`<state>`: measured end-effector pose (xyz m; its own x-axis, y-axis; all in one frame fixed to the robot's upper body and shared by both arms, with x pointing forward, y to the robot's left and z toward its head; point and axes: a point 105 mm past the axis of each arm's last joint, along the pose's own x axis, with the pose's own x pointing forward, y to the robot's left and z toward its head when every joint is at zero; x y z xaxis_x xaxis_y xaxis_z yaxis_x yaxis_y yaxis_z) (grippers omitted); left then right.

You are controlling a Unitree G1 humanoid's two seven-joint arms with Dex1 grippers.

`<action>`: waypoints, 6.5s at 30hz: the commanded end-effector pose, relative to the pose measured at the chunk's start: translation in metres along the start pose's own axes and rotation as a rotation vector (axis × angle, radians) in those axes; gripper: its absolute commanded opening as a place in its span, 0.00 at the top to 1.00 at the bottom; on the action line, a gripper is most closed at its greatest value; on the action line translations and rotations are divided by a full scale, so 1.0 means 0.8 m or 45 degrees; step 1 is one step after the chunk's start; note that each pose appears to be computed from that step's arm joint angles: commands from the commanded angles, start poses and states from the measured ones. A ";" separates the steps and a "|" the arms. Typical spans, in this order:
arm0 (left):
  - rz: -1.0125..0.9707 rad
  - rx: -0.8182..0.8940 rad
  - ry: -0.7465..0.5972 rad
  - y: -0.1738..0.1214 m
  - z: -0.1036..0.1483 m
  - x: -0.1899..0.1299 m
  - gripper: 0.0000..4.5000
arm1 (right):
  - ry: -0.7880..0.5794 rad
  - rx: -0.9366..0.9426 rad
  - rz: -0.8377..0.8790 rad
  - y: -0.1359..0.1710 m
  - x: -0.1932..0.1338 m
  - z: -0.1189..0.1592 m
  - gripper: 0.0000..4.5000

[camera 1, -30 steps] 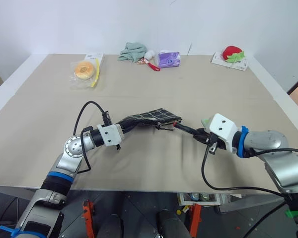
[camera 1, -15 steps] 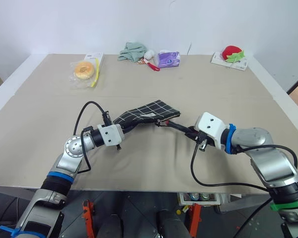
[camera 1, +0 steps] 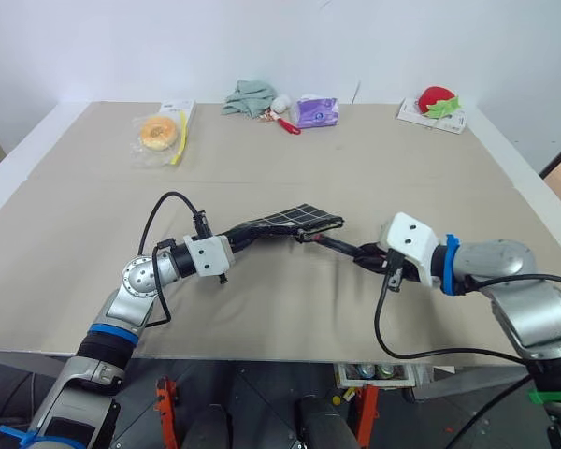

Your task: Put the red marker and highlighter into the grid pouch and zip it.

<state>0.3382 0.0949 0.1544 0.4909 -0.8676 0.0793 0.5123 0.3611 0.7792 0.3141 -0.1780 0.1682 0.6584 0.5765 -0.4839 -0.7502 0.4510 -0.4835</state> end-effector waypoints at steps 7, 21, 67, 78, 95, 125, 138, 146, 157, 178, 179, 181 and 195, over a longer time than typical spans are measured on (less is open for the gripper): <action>0.018 0.031 -0.036 0.008 0.008 0.004 1.00 | -0.022 -0.025 -0.103 -0.018 -0.003 0.006 0.89; 0.022 0.024 -0.045 0.007 0.010 0.004 1.00 | 0.008 -0.082 -0.115 -0.018 0.017 0.004 0.89; -0.078 -0.258 -0.153 0.003 0.030 0.011 1.00 | -0.529 -1.159 0.097 0.029 0.081 0.100 0.89; -0.012 -0.464 -0.137 0.014 0.026 0.009 1.00 | -0.486 -0.930 0.129 0.000 0.045 0.106 0.01; 0.012 -0.519 -0.141 0.019 0.026 0.012 1.00 | 0.051 0.605 -0.747 -0.062 -0.026 -0.022 0.01; 0.000 -0.526 -0.175 0.021 0.031 0.022 1.00 | -0.124 -0.191 -0.313 -0.056 -0.075 0.034 0.78; -0.008 -0.522 -0.181 0.019 0.033 0.024 1.00 | 0.052 -0.527 -0.036 -0.046 -0.054 0.037 0.78; -0.016 -0.527 -0.187 0.016 0.035 0.025 1.00 | 0.013 -0.671 -0.014 -0.054 -0.025 0.060 0.78; -0.027 -0.534 -0.194 0.014 0.037 0.028 1.00 | 0.003 -0.924 0.100 -0.035 0.023 0.094 0.78; -0.014 -0.544 -0.185 0.013 0.035 0.027 1.00 | -0.349 -0.623 0.100 -0.037 -0.008 0.148 0.00; -0.014 -0.546 -0.184 0.014 0.034 0.027 1.00 | -0.361 -0.609 0.114 -0.034 -0.008 0.148 0.00; -0.014 -0.548 -0.187 0.014 0.034 0.028 1.00 | -0.351 -0.619 0.174 -0.017 -0.001 0.143 0.00; -0.009 -0.543 -0.183 0.013 0.036 0.026 1.00 | -0.256 -0.700 0.221 -0.008 0.030 0.123 0.98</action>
<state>0.3380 0.0705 0.1684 0.4114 -0.8993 0.1487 0.7968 0.4340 0.4205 0.3286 -0.1030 0.2148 0.4445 0.7401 -0.5047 -0.7175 -0.0432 -0.6952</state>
